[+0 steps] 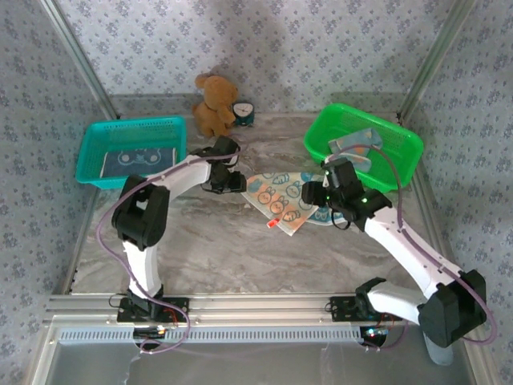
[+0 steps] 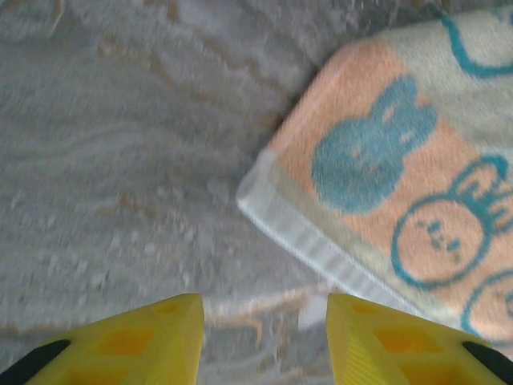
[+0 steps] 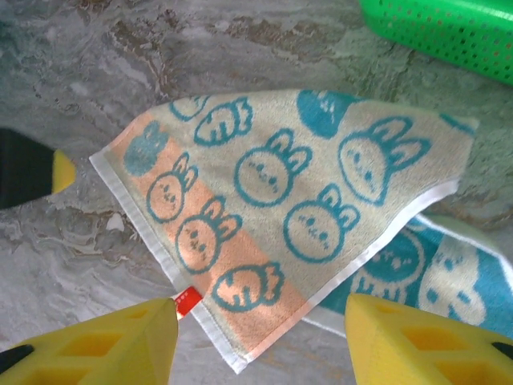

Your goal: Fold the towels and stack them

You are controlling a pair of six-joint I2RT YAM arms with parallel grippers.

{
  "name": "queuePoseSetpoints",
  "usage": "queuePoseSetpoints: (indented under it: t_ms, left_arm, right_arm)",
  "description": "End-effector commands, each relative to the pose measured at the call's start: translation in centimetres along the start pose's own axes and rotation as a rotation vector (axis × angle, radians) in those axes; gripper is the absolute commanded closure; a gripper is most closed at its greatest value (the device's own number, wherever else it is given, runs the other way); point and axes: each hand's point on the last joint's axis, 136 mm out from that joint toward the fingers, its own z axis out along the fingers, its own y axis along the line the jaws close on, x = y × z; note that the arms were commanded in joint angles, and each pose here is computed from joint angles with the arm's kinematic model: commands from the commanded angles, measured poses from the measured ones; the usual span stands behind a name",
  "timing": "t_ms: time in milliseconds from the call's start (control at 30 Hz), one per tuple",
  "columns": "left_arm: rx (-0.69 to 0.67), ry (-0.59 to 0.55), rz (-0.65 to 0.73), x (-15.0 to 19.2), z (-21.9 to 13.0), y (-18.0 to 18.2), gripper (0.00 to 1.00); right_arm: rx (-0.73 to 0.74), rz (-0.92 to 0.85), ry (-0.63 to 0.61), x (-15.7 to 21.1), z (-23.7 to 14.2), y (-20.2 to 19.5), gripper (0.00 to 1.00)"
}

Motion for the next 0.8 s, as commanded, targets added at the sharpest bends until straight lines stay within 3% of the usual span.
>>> queuePoseSetpoints:
  t_ms: [0,367,400,500,767]
  left_arm:
    - [0.006,-0.03,0.047,-2.0,1.1,-0.7,0.55]
    - [-0.025,0.043,0.094,-1.3,4.6,-0.8,0.64]
    - [-0.029,0.047,0.097,-1.0,4.8,-0.8,0.69]
    - [-0.041,0.056,0.088,-0.6,4.8,-0.4,0.98]
    - [-0.185,-0.013,-0.061,0.7,0.1,4.5,1.0]
  right_arm:
    - [0.05,0.035,0.015,1.6,-0.6,-0.5,0.41]
    - [0.083,0.05,0.033,4.1,-1.1,-0.6,0.41]
    - [0.083,0.052,0.035,4.3,-1.1,-0.5,0.41]
    - [0.08,0.067,0.049,5.1,-0.7,-0.3,0.41]
    - [0.066,0.077,0.115,8.3,1.2,1.6,0.42]
